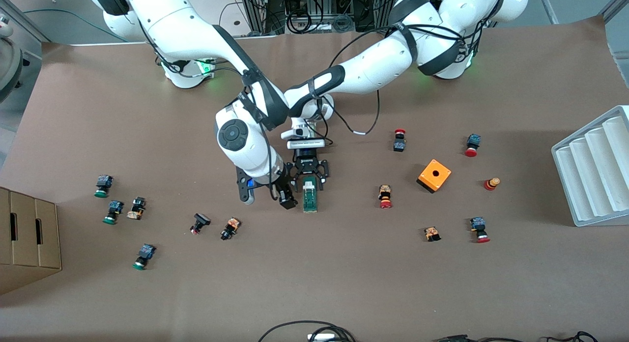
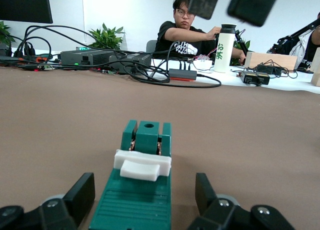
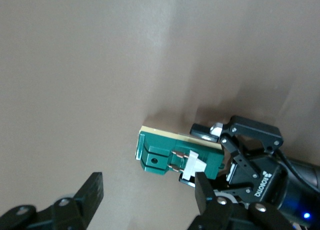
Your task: Close load switch with both arms
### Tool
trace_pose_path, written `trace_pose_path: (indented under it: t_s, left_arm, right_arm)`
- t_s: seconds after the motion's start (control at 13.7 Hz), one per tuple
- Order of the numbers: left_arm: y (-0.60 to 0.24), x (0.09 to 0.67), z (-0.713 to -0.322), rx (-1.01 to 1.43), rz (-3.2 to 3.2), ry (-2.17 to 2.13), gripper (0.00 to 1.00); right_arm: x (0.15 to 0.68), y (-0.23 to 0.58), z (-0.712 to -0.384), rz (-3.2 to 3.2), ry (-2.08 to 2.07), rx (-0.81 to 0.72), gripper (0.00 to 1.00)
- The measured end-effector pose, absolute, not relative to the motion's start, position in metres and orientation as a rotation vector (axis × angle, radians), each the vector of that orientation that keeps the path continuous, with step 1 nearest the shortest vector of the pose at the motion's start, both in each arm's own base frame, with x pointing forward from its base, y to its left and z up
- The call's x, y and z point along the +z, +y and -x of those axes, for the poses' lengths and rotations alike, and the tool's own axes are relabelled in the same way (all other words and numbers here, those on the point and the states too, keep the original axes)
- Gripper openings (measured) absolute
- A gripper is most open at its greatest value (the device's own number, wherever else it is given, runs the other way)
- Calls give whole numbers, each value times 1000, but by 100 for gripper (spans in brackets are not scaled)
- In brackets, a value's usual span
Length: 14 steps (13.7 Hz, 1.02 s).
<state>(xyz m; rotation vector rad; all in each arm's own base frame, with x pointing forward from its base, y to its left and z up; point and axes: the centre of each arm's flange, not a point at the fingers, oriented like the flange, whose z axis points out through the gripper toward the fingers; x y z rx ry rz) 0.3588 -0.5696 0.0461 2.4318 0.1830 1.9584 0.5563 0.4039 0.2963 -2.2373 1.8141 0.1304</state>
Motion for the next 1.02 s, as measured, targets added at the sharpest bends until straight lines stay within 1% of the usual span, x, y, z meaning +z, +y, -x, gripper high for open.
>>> trace_pose_path:
  t_s: [0.07,0.15,0.22,0.29,0.36,0.44,0.51,0.58,0.66,0.73,0.8,1.02]
  left_arm:
    - [-570,46,-358,1961,-2437,172,84]
    - [-569,45,-358,1967,-2447,153,75]
    - [-569,45,-358,1971,-2454,140,74]
    - [-570,45,-359,1974,-2457,134,70]
    - [-570,45,-359,1975,-2458,132,69]
    - [-569,45,-359,1977,-2461,129,65]
    - [-569,45,-359,1977,-2462,127,65]
    - [-569,44,-359,1978,-2463,126,60]
    - [-569,44,-359,1978,-2463,126,60]
    - [-568,44,-359,1982,-2468,133,54]
    - [-568,44,-359,1983,-2469,130,52]
    - [-568,44,-359,1984,-2469,130,52]
  right_arm:
    - [294,409,-553,2233,1816,133,83]
    - [292,413,-550,2230,1820,134,83]
    - [290,417,-548,2230,1821,136,81]
    - [288,420,-545,2232,1823,138,81]
    - [286,422,-543,2236,1823,141,78]
    - [282,424,-542,2241,1822,142,78]
    - [279,426,-541,2242,1822,140,75]
    - [275,427,-540,2244,1821,140,75]
    - [272,429,-538,2245,1824,143,74]
    - [269,431,-537,2240,1829,145,74]
    - [265,432,-535,2234,1834,145,74]
    - [254,434,-527,2237,1833,141,73]
